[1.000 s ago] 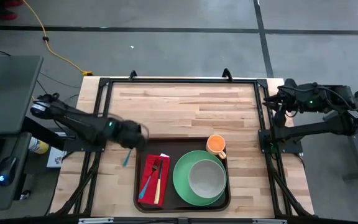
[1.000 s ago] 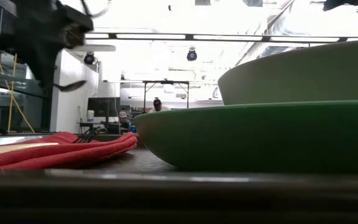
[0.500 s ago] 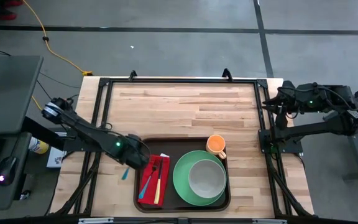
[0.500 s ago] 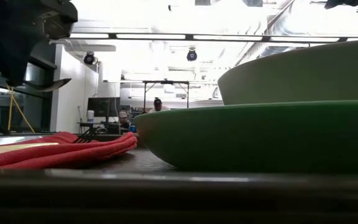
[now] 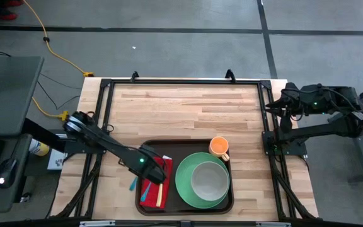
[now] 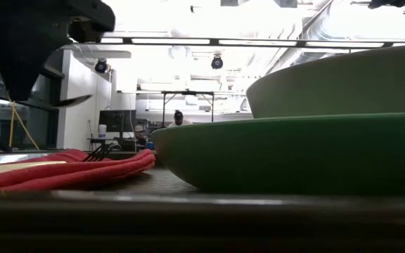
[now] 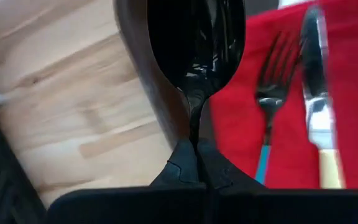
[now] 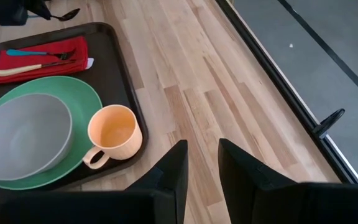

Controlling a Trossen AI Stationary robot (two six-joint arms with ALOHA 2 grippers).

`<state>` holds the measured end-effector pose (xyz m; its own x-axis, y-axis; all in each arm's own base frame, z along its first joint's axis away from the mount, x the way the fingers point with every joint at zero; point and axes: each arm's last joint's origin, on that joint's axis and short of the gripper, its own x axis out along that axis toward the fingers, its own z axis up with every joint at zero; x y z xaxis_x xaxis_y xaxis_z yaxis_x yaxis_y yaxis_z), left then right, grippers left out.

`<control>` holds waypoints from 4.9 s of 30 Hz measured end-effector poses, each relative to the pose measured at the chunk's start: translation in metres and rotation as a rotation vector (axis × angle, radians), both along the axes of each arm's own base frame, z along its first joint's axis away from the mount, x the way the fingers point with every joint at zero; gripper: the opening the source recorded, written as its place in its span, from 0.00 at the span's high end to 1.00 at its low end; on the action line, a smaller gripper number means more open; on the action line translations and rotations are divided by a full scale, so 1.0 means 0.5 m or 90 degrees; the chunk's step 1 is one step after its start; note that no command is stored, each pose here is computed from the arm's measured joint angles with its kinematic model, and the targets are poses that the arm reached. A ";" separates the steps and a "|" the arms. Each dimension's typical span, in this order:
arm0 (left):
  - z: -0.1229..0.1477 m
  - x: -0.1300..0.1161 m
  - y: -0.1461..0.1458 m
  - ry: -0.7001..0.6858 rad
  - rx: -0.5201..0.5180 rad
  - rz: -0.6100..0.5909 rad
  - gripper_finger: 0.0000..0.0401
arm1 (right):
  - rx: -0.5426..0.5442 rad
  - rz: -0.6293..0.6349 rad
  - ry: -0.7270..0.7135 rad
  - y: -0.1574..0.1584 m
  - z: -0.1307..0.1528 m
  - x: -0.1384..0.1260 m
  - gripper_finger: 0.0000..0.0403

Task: Set up tray
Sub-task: Put the blue spoon on the red napkin to the left of the green plate, then adjust the red napkin on the black serving tray

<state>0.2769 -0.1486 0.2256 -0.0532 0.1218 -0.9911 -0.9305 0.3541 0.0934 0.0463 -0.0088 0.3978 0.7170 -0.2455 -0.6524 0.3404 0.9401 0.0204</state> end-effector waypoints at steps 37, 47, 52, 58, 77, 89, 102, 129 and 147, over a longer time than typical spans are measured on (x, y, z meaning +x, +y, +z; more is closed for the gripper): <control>-0.120 0.087 -0.080 0.130 0.018 -0.004 0.98 | 0.000 0.017 0.001 0.001 0.000 -0.001 0.83; -0.122 0.079 -0.106 0.119 -0.003 -0.020 0.98 | -0.001 0.018 0.001 0.001 0.000 -0.001 0.83; -0.124 0.085 -0.108 0.101 -0.015 -0.019 0.98 | -0.004 0.020 0.002 0.001 0.000 -0.001 0.83; -0.128 0.092 -0.111 0.078 -0.021 -0.021 0.98 | -0.004 0.020 0.002 0.001 0.000 -0.001 0.83; -0.119 0.116 -0.073 0.075 0.010 0.004 0.98 | 0.011 0.035 0.016 0.003 -0.004 -0.004 0.83; -0.118 0.119 -0.073 0.076 -0.008 0.009 0.98 | 0.008 0.030 0.029 0.003 -0.006 -0.006 0.83; -0.120 0.125 -0.077 0.055 -0.021 0.004 0.86 | 0.007 0.030 0.028 0.003 -0.006 -0.006 0.83; -0.023 0.116 -0.061 0.118 0.082 -0.025 0.93 | 0.002 0.035 0.030 0.003 -0.006 -0.006 0.83; -0.017 0.185 0.062 0.103 0.058 -0.262 0.98 | 0.025 0.014 0.022 0.003 -0.006 -0.006 0.83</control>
